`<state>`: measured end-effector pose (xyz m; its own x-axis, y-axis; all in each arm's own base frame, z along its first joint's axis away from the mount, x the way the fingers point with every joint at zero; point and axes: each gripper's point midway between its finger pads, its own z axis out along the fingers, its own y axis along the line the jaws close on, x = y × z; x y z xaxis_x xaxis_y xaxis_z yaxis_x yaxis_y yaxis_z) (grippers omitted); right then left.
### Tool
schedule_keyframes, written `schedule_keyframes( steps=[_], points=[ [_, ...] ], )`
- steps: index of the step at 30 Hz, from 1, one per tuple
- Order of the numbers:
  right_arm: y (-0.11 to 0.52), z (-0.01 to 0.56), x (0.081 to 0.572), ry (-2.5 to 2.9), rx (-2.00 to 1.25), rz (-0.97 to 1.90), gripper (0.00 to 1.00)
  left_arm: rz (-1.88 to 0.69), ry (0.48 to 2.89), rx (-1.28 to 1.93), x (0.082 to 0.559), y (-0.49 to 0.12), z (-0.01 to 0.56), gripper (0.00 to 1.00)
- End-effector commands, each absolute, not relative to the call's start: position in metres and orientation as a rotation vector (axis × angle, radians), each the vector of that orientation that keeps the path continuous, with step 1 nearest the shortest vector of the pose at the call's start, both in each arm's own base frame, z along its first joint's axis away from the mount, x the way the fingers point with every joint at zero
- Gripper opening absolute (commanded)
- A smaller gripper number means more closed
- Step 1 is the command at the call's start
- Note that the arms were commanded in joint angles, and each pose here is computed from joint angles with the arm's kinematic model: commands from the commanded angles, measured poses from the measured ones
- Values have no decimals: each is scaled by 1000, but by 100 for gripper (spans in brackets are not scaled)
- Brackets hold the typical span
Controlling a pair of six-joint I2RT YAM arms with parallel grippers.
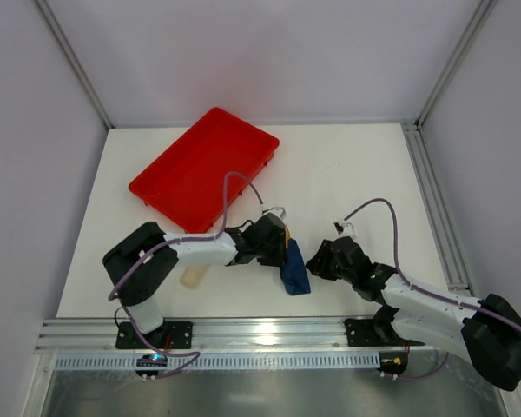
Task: Place the utensils on the paper napkin and roll it up
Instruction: Roll the napkin at the center of the board.
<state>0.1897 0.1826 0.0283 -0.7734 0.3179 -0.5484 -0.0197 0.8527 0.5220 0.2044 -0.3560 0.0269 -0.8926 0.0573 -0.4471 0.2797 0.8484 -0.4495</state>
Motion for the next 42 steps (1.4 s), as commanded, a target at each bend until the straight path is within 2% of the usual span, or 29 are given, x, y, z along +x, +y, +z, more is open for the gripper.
schedule_keyframes(
  steps=[1, 16, 30, 42],
  points=[
    [189, 33, 196, 2339, 193, 696, 33, -714, 2591, 259, 206, -364, 35, 24],
    [199, 11, 196, 2396, 158, 696, 20, -721, 2572, 311, 202, -382, 47, 24],
    [206, 11, 194, 2405, 126, 731, 20, -717, 2574, 331, 207, -393, 35, 24],
    [204, 6, 192, 2413, 125, 726, 19, -773, 2527, 343, 210, -401, 55, 26]
  ],
)
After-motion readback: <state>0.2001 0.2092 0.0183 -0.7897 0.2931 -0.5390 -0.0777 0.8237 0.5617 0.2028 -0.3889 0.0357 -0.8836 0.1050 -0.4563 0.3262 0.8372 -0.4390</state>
